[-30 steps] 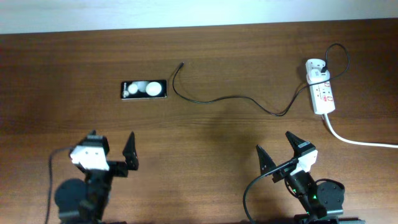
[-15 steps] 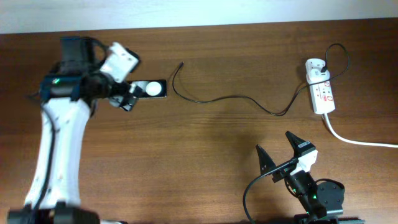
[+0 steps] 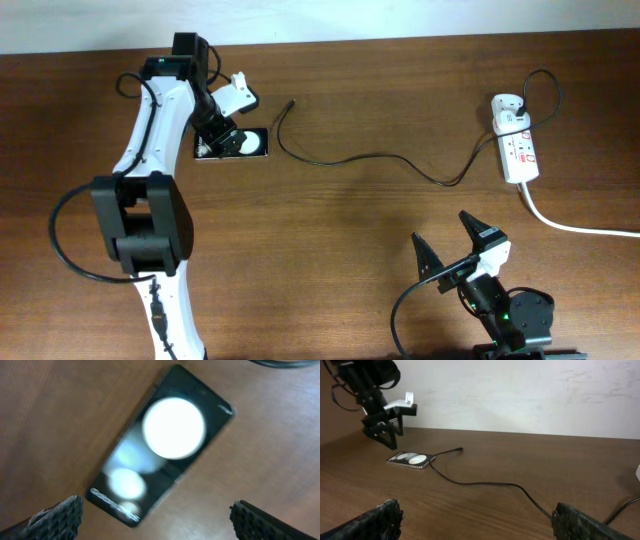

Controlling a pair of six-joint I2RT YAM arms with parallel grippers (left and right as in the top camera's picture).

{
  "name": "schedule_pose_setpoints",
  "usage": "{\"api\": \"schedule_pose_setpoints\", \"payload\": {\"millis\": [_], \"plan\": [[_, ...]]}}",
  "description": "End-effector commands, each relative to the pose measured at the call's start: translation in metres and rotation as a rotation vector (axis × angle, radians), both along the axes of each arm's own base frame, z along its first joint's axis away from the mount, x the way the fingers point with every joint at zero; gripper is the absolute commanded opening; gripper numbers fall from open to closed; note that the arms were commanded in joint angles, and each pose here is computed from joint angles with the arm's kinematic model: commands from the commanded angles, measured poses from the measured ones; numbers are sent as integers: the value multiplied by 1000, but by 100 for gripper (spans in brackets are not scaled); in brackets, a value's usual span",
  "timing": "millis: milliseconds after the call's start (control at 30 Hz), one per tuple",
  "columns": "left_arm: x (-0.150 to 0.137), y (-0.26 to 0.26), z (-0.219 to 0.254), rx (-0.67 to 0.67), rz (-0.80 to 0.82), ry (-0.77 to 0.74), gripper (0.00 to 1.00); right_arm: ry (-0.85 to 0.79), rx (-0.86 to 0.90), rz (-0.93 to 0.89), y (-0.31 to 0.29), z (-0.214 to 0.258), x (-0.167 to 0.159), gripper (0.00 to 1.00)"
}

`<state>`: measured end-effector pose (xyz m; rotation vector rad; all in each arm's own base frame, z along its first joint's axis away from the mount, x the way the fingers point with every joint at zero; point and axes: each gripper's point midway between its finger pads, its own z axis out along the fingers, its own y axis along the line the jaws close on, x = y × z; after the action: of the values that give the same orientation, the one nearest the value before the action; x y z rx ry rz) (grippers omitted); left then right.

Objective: Plug charger to phone and switch on socket
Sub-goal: 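Reach the left gripper to the black phone and grasp it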

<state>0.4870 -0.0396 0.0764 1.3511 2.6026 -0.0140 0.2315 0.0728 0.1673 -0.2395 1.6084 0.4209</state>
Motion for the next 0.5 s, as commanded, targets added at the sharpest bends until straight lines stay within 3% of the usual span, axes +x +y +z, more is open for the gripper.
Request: {"api": "schedule_pose_setpoints", "payload": {"millis": [0, 267, 467], "plan": [[26, 3, 9, 20, -13, -108, 99, 3, 3, 1, 0, -2, 0, 99], [40, -4, 11, -16, -41, -163, 99, 3, 3, 1, 0, -3, 0, 99], [23, -4, -38, 3, -120, -31, 99, 3, 3, 1, 0, -2, 0, 99]]}}
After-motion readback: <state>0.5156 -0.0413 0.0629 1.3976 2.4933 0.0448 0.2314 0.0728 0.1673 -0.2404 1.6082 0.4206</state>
